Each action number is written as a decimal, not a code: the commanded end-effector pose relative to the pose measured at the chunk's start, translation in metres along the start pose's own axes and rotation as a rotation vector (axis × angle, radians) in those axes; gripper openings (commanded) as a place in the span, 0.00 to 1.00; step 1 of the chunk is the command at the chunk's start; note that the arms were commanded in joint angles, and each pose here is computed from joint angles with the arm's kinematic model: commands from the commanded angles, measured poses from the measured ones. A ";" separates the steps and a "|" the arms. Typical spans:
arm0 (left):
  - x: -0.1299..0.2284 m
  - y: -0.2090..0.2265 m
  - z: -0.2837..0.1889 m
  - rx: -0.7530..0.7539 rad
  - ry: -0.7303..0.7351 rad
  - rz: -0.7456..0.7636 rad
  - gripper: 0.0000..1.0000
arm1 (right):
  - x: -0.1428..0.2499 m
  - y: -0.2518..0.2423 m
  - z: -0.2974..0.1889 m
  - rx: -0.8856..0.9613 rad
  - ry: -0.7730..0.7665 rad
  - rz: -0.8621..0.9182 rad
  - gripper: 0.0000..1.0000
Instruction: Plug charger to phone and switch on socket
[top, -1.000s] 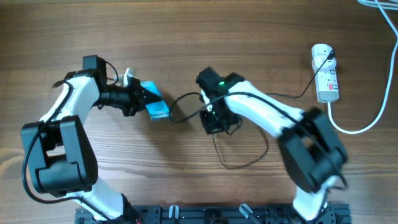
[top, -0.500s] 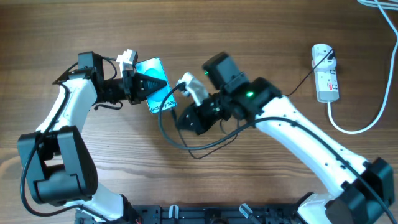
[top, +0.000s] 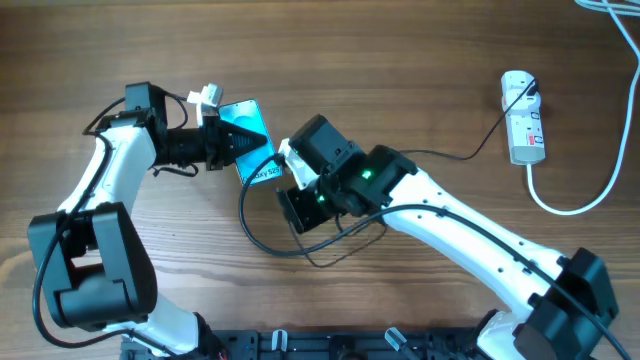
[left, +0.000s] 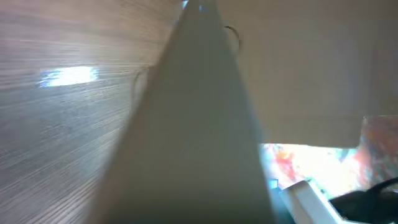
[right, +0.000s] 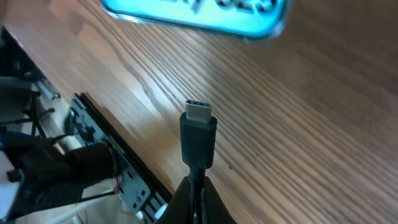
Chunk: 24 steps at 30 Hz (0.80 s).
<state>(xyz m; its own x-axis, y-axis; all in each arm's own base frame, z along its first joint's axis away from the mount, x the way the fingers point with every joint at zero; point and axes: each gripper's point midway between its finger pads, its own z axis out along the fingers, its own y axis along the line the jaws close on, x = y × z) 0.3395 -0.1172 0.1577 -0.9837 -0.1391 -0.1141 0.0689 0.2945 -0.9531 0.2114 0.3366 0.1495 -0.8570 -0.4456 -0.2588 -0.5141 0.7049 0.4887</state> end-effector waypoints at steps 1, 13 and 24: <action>-0.001 -0.008 0.007 -0.034 0.014 -0.005 0.04 | 0.008 -0.002 0.007 -0.002 0.047 0.014 0.04; 0.009 -0.012 0.055 -0.103 0.102 0.062 0.04 | 0.003 -0.015 0.004 0.038 0.033 0.064 0.04; 0.007 -0.031 0.052 0.011 0.104 0.065 0.04 | 0.008 -0.020 0.003 0.045 0.052 0.077 0.04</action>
<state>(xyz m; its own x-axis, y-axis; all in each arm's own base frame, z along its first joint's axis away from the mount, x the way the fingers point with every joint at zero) 0.3361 -0.1768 0.1473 -0.9938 -0.0161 -0.1102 0.0971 0.3588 -0.9283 0.2148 0.3239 0.1382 -0.8879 -0.4181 -0.1919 -0.4566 0.7495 0.4794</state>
